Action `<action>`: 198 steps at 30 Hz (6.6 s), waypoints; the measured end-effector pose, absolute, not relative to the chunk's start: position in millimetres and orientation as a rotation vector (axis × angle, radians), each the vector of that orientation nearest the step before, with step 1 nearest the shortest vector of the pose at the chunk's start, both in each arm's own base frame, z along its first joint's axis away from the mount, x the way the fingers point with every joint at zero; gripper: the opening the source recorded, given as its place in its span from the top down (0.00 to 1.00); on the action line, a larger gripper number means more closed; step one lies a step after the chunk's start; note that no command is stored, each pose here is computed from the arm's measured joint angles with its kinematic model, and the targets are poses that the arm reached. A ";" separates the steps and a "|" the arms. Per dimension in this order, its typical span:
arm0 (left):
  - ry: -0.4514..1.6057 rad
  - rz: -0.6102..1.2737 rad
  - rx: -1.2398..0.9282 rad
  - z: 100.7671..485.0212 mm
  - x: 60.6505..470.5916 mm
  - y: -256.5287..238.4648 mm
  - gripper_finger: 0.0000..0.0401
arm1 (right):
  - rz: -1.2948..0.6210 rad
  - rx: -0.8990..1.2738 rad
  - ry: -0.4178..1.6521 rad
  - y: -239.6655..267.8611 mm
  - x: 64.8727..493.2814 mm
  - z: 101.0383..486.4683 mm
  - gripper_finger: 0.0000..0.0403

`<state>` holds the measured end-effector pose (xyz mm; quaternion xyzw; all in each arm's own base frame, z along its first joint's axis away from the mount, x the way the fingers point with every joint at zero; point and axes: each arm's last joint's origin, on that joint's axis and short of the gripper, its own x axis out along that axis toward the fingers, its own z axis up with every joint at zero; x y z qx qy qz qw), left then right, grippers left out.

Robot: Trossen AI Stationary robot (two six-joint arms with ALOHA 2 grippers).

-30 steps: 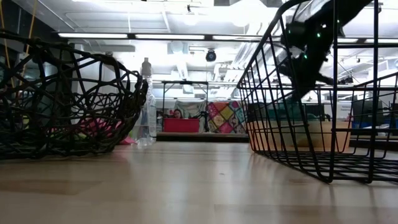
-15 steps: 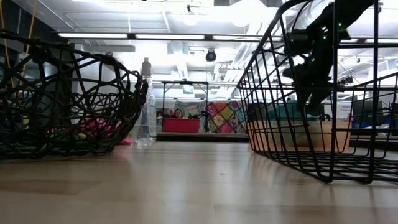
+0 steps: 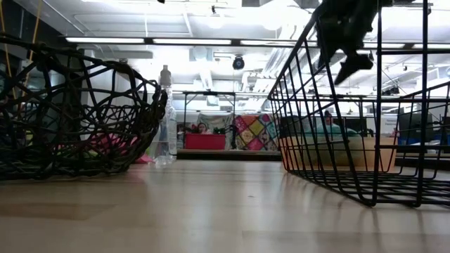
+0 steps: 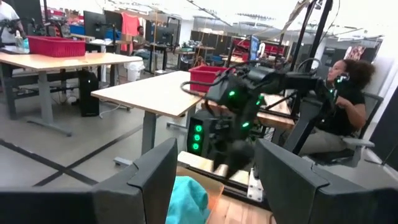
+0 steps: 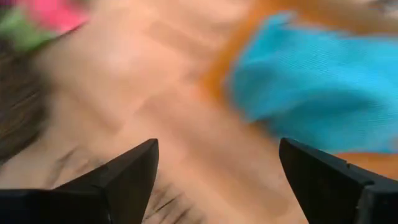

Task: Sort microfiber towel by color & place in baskets
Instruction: Put the bottom pink towel into the wire basket, then put the pink towel into the wire basket

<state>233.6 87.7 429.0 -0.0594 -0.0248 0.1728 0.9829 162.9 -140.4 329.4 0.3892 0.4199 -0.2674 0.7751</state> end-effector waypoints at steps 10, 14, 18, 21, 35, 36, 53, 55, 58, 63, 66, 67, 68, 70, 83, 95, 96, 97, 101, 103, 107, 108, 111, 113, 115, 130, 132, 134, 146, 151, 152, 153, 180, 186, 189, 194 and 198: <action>0.057 0.347 -0.138 418.7 233.4 87.4 0.49 | -0.190 0.975 1.323 -30.2 162.4 338.1 0.18; 0.068 0.346 -0.117 418.0 233.4 87.4 0.49 | -0.192 1.019 1.391 9.1 147.4 346.8 0.18; 0.058 0.343 -0.149 418.4 233.5 87.0 0.49 | -0.225 0.974 1.448 42.7 138.1 348.5 0.18; 0.049 0.321 -0.208 418.5 233.8 86.4 0.49 | -0.177 0.907 1.478 67.8 137.8 347.0 0.18; -0.016 0.167 -0.420 424.5 242.3 59.1 0.49 | -0.037 0.444 1.479 208.3 128.3 297.3 0.18; -0.029 0.151 -0.433 425.9 243.1 55.9 0.49 | -0.040 0.415 1.477 216.7 126.3 291.4 0.18; -0.137 0.083 -0.416 437.7 245.4 41.2 0.49 | -0.297 0.299 1.504 279.0 139.8 200.5 0.18; -0.135 0.083 -0.395 437.6 245.4 41.1 0.49 | -0.334 0.288 1.525 279.9 141.2 192.8 0.18; -0.134 0.084 -0.384 437.6 245.4 41.1 0.49 | -0.377 0.299 1.531 281.6 142.0 186.2 0.19; -0.133 0.083 -0.370 437.6 245.4 41.2 0.49 | -0.423 0.335 1.537 283.2 142.4 182.0 0.38; -0.132 0.084 -0.347 437.6 245.4 41.2 0.49 | -0.442 0.356 1.534 283.3 142.4 182.0 0.70; -0.131 0.085 -0.341 437.5 245.4 41.2 0.49 | -0.448 0.363 1.536 283.4 142.3 182.1 0.82; -0.131 0.085 -0.337 437.5 245.4 41.3 0.49 | -0.450 0.368 1.538 283.7 142.4 182.7 0.91; -0.129 0.086 -0.331 437.4 245.4 41.3 0.49 | -0.450 0.392 1.539 286.0 143.3 187.5 0.94; -0.131 0.095 -0.331 437.4 245.0 43.6 0.49 | -0.321 0.480 1.318 242.2 120.7 364.6 0.99; -0.131 0.095 -0.331 437.4 245.0 43.6 0.49 | -0.306 0.373 0.554 165.3 138.9 444.2 1.00; -0.131 0.095 -0.331 437.4 245.0 43.6 0.49 | -0.306 0.351 0.554 163.2 143.6 444.2 1.00; -0.131 0.095 -0.331 437.4 245.0 43.6 0.49 | -0.301 0.331 0.567 161.6 148.6 443.0 1.00; -0.130 0.095 -0.336 437.3 245.0 43.5 0.49 | -0.286 0.276 0.669 159.1 166.8 426.5 1.00; -0.131 0.094 -0.349 437.3 245.0 43.5 0.49 | -0.290 0.270 0.723 158.4 174.6 413.3 1.00; -0.129 0.085 -0.351 437.3 245.0 43.3 0.49 | -0.289 0.273 0.835 160.6 189.1 377.5 1.00; -0.129 0.085 -0.351 437.2 245.0 43.2 0.49 | -0.285 0.282 0.859 161.1 192.8 368.2 1.00; -0.129 0.084 -0.351 437.2 245.1 43.1 0.49 | -0.265 0.295 0.939 159.4 204.0 337.9 1.00; -0.129 0.084 -0.351 437.2 245.1 43.1 0.49 | -0.301 0.323 0.958 152.8 212.0 319.9 1.00; -0.129 0.083 -0.357 437.2 245.1 43.1 0.49 | -0.382 0.375 0.967 142.6 218.1 305.9 1.00; -0.040 0.064 -0.415 428.8 246.9 35.0 0.49 | -0.437 0.591 1.127 94.8 241.9 289.5 0.58; -0.039 0.050 -0.415 428.9 247.3 31.6 0.49 | -0.419 0.557 1.140 92.2 242.2 289.9 0.46; -0.040 0.036 -0.414 429.3 247.7 28.3 0.49 | -0.379 0.499 1.166 88.6 242.3 296.0 0.35; 0.333 0.444 -0.536 404.0 222.6 45.1 0.49 | -0.445 0.404 0.935 61.9 247.4 371.5 0.11; 0.691 0.881 -0.530 361.9 187.1 69.7 0.49 | -0.476 0.407 0.896 56.6 248.2 378.5 0.11; 0.752 0.930 -0.542 351.7 182.1 74.5 0.49 | -0.479 0.406 0.898 56.0 248.2 378.3 0.11; 0.803 0.968 -0.550 341.2 178.2 79.0 0.49 | -0.483 0.403 0.904 55.7 247.6 378.0 0.11; 1.392 0.802 -0.549 203.8 180.9 151.9 0.49 | -0.512 0.444 0.906 57.6 254.0 372.7 0.11; 1.459 0.816 -0.499 193.8 183.5 155.9 0.49 | -0.508 0.448 0.910 57.6 253.9 372.7 0.11; 1.480 0.807 -0.490 190.4 184.5 156.8 0.51 | -0.507 0.448 0.910 57.7 253.9 372.7 0.11; 1.488 0.811 -0.495 190.2 183.9 156.4 0.78 | -0.507 0.448 0.910 57.7 253.9 372.7 0.11; 1.485 0.816 -0.502 190.3 183.8 156.2 0.96 | -0.507 0.448 0.910 57.7 253.9 372.7 0.11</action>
